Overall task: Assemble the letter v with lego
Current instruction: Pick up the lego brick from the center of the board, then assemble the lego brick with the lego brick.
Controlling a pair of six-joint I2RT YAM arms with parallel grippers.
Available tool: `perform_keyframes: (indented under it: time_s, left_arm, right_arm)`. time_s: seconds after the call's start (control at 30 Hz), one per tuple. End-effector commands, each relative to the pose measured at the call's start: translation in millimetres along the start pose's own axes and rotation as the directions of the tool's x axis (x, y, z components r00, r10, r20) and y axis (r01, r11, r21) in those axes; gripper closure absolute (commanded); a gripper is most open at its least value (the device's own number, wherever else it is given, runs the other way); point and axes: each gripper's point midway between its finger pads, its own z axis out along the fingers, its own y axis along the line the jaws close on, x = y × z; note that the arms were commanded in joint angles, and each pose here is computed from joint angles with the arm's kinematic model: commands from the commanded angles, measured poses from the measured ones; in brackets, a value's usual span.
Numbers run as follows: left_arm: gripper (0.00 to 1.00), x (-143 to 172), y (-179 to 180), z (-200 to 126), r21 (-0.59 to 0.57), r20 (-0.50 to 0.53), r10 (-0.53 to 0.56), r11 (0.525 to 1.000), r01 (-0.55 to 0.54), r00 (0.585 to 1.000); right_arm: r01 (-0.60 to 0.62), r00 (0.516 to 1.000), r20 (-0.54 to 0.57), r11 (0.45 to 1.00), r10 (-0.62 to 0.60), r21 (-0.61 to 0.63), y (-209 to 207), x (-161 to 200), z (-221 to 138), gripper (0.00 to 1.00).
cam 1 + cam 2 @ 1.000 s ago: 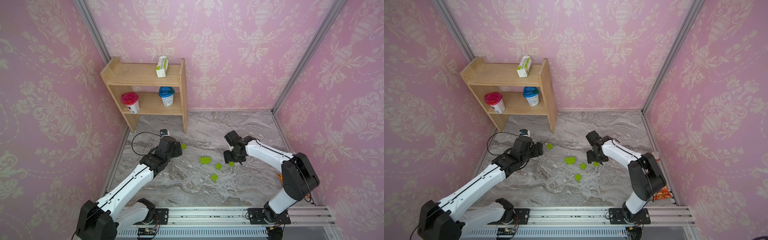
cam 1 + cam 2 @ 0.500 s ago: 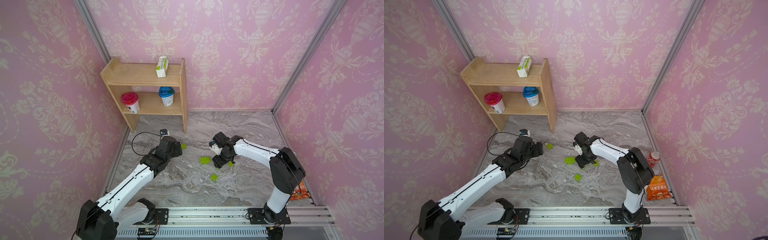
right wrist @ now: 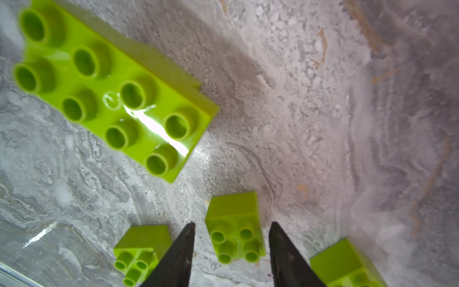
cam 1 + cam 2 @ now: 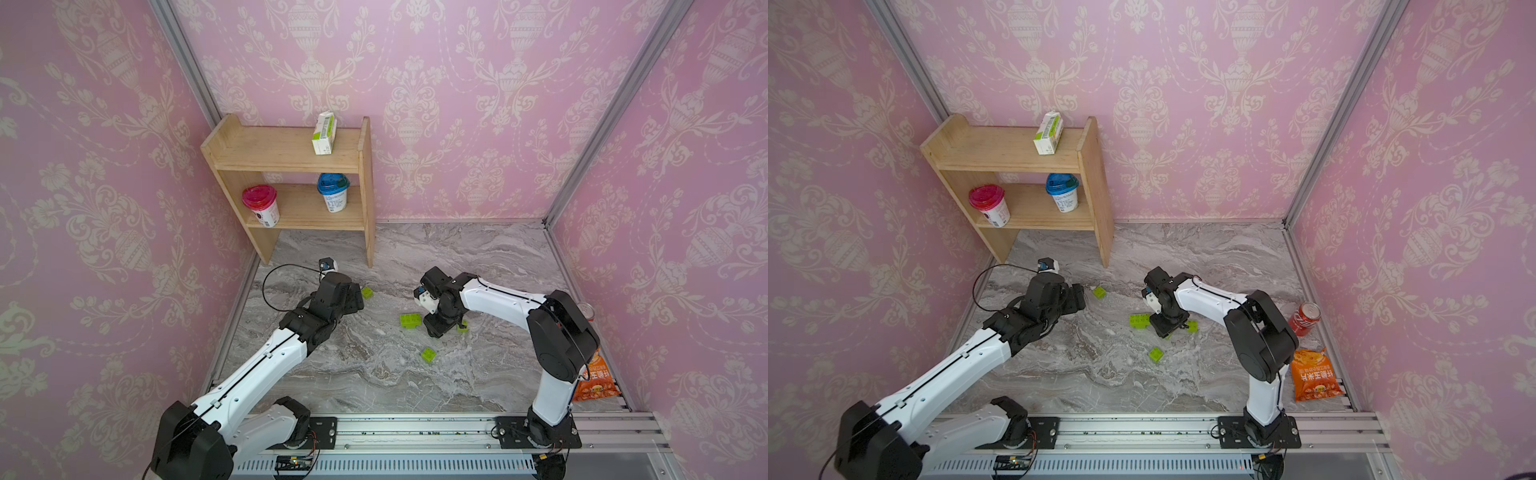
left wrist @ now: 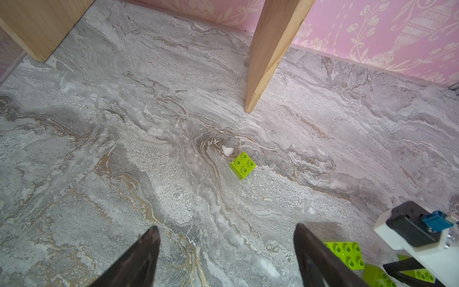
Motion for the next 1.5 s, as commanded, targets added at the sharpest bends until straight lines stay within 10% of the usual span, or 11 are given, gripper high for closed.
perform_keyframes:
  time_s: [0.0, 0.57, 0.93, 1.47]
  left_arm:
    - [0.15, 1.9, 3.0, -3.1, -0.015, 0.005, -0.002, 1.000, 0.003, 1.000]
    - [0.15, 0.2, 2.7, -2.4, -0.018, 0.011, 0.004, 1.000, -0.003, 1.000]
    - [0.17, 13.0, -22.3, 17.4, 0.063, -0.026, -0.021, 0.998, 0.023, 0.999]
    - [0.24, 12.6, -43.1, 44.6, 0.051, -0.059, 0.215, 0.976, -0.212, 0.975]
  right_arm:
    - [-0.008, 0.999, -0.032, 1.000, 0.008, -0.013, 3.4, 4.9, 6.8, 0.50]
    - [-0.175, 0.984, 0.043, 0.984, 0.173, 0.042, -20.5, 1.3, -23.2, 0.76]
    - [-0.600, 0.800, 0.138, 0.787, 0.585, 0.144, -99.8, 72.7, -66.7, 0.86]
    - [-0.608, 0.789, 0.136, 0.793, 0.599, 0.034, -86.0, 54.6, -33.6, 0.91]
